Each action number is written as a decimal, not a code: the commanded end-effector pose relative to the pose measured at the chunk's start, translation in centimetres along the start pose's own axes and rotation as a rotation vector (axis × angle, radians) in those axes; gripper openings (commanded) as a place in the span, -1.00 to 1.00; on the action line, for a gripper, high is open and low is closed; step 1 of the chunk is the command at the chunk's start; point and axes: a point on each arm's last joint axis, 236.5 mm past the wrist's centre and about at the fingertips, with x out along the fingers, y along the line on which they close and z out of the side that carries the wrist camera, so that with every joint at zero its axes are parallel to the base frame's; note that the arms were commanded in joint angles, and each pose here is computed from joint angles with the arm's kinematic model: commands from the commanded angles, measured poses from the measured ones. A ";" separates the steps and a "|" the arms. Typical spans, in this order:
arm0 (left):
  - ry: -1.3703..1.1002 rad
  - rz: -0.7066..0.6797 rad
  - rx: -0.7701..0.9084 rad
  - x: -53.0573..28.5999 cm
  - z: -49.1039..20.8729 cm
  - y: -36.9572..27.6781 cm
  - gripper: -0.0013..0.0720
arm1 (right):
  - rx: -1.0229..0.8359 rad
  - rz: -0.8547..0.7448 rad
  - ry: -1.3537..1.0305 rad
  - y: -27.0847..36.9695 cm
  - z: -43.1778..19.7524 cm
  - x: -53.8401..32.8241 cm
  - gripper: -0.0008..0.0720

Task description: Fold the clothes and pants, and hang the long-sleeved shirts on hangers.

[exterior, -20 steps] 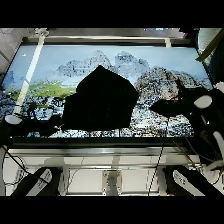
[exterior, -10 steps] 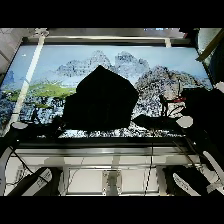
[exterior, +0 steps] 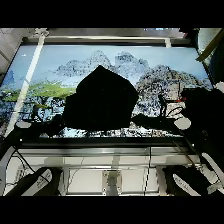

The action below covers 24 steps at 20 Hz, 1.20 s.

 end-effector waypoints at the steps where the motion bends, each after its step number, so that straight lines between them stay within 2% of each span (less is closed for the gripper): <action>1: 0.010 0.005 0.052 0.6 -0.8 -0.7 0.03 | 0.000 0.000 -0.005 0.0 0.1 0.0 0.35; 2: 0.013 0.005 0.056 0.7 -0.9 -0.8 -0.50 | 0.000 0.000 -0.003 0.0 0.1 0.0 0.35; 3: 0.013 0.004 0.057 0.7 -0.9 -0.8 -0.89 | 0.000 0.002 0.004 0.1 -0.1 0.0 0.35; 7: 0.013 0.004 0.057 0.7 -0.9 -0.8 -0.90 | -0.014 0.013 0.105 0.4 -2.8 0.2 0.35; 11: 0.040 0.000 0.059 0.6 -1.5 -0.9 -0.91 | 0.157 -0.078 0.060 -1.9 -4.2 3.9 0.36; 15: 0.064 -0.006 0.109 0.6 -2.1 -1.0 -0.90 | 0.288 -0.124 0.118 -3.9 -4.9 8.0 0.36; 23: 0.065 -0.008 0.196 0.6 -2.1 -0.9 -0.91 | 0.297 -0.145 0.026 -4.2 -0.6 10.3 0.35; 24: 0.066 -0.007 0.201 0.6 -2.1 -0.9 -0.91 | 0.302 -0.146 0.028 -4.2 -0.6 10.3 0.26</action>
